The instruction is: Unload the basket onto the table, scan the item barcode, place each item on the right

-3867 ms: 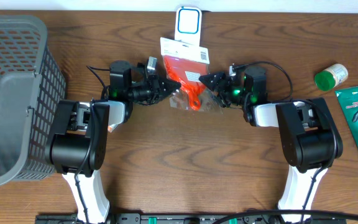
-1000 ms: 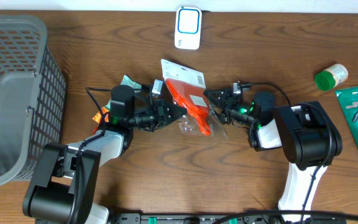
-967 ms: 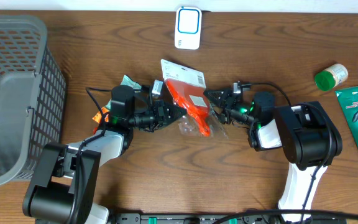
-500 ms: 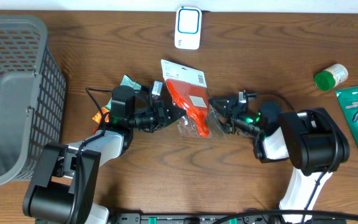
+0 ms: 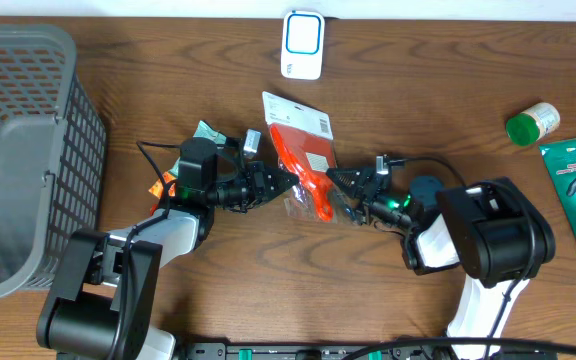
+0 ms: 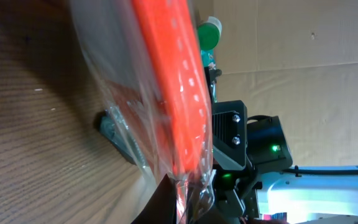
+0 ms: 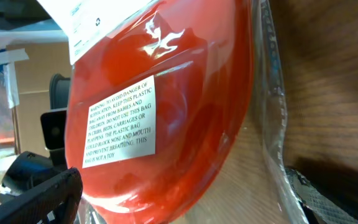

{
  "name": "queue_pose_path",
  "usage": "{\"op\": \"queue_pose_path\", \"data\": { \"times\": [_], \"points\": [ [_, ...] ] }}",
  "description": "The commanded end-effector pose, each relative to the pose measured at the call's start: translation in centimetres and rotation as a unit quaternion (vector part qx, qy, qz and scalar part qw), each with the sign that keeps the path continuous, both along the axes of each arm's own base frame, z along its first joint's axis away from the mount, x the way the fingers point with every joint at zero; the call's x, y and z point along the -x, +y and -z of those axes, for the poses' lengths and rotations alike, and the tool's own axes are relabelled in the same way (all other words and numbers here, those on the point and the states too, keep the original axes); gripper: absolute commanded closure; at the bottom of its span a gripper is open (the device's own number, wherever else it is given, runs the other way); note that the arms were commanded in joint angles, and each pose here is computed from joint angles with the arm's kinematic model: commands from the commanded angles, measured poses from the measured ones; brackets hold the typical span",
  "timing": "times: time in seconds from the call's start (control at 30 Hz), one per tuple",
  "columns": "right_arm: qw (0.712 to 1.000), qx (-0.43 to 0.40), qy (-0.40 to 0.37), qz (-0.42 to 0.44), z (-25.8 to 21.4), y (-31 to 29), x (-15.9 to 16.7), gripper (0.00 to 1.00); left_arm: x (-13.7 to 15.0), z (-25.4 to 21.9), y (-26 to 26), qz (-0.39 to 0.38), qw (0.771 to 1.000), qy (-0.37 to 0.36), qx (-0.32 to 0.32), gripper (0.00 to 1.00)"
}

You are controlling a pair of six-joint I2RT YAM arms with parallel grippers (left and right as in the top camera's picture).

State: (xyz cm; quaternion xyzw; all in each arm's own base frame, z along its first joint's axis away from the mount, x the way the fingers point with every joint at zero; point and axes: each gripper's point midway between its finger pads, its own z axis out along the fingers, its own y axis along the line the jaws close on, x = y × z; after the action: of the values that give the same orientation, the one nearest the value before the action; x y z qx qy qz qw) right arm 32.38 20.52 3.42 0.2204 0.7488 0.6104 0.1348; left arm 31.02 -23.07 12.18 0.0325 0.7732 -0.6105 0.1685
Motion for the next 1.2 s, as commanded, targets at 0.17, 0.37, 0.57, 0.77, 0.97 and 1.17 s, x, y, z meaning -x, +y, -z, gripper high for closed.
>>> {"op": "queue_pose_path", "data": {
  "times": [0.17,0.37,0.57,0.77,0.97,1.17],
  "points": [
    [0.988,0.064,0.127,0.062,7.2,-0.1,1.7,0.01,0.0,-0.4,0.0,0.001,1.000,-0.017,-0.002,0.93],
    [0.988,0.084,0.107,0.069,7.5,-0.1,0.2,0.01,0.0,-0.4,0.0,0.001,1.000,-0.017,-0.002,0.93],
    [0.981,0.117,0.123,0.090,9.0,-1.0,-0.2,0.03,0.0,-0.4,0.0,0.001,1.000,-0.016,-0.001,0.93],
    [0.979,0.127,0.121,0.104,9.3,-2.0,-0.7,0.29,0.0,-0.4,0.0,0.001,1.000,-0.016,-0.002,0.93],
    [0.979,0.130,0.116,0.105,9.3,-2.3,-0.8,0.48,0.0,-0.4,0.0,0.001,1.000,-0.016,-0.002,0.93],
    [0.980,0.129,0.113,0.100,9.2,-2.3,-0.8,0.01,0.0,-0.4,0.0,0.000,1.000,-0.012,-0.001,0.93]
  ]
}}
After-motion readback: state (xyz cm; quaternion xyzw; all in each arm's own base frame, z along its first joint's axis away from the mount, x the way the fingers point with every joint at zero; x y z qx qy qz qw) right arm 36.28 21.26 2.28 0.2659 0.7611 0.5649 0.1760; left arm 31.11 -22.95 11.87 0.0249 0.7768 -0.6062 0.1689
